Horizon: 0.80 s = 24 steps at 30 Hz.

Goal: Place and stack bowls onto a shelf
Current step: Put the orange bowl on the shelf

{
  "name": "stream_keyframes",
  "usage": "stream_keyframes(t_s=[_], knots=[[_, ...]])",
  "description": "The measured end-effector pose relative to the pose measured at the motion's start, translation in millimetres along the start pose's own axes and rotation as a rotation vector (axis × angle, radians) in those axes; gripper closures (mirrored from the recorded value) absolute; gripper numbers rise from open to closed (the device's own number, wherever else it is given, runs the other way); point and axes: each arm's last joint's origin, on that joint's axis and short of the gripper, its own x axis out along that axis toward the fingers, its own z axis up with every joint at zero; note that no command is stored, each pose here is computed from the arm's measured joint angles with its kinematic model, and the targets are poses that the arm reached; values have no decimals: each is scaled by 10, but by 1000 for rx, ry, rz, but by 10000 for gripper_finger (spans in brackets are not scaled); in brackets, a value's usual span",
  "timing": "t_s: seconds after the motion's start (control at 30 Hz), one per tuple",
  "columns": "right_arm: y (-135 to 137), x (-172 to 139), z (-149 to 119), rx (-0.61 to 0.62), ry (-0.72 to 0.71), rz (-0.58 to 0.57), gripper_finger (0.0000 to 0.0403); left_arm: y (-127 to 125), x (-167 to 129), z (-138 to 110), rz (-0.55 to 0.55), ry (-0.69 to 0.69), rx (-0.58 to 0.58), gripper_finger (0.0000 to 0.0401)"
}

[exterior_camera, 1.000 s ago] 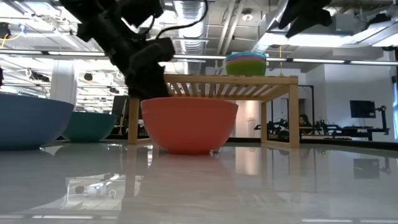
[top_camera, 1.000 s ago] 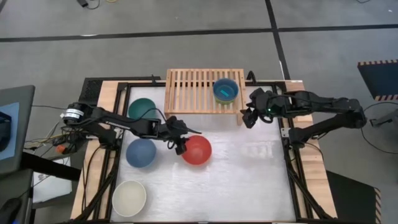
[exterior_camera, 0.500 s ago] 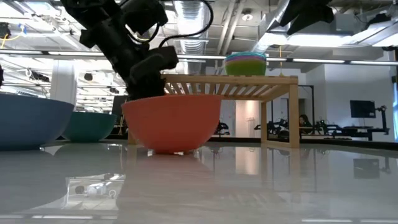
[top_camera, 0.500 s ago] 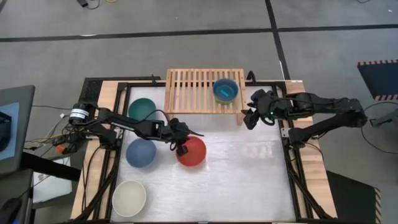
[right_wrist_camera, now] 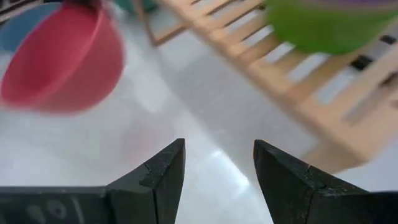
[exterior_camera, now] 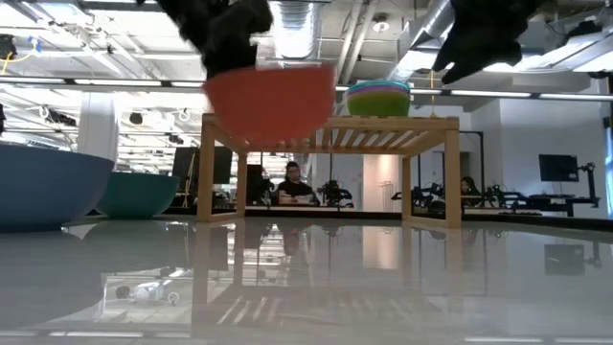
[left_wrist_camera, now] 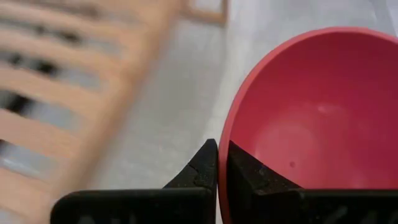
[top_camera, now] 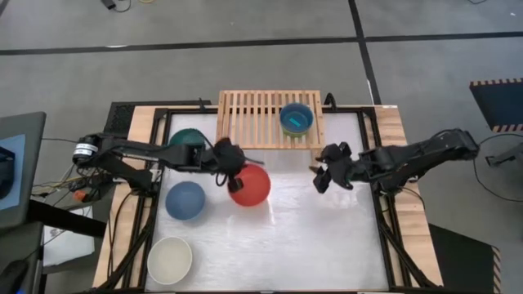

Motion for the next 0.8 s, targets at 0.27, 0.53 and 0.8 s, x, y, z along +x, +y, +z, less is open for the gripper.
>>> stream_keyframes(t_s=[0.27,0.53,0.8], knots=[[167,109,-204,6,-90,154,189,490,-387,643,190,-116,-20,401],[171,216,-197,28,-94,128,189,1294,-488,947,357,-183,-148,401],[192,421,-294,23,-38,104,189,1990,-195,744,313,-94,-369,401]])
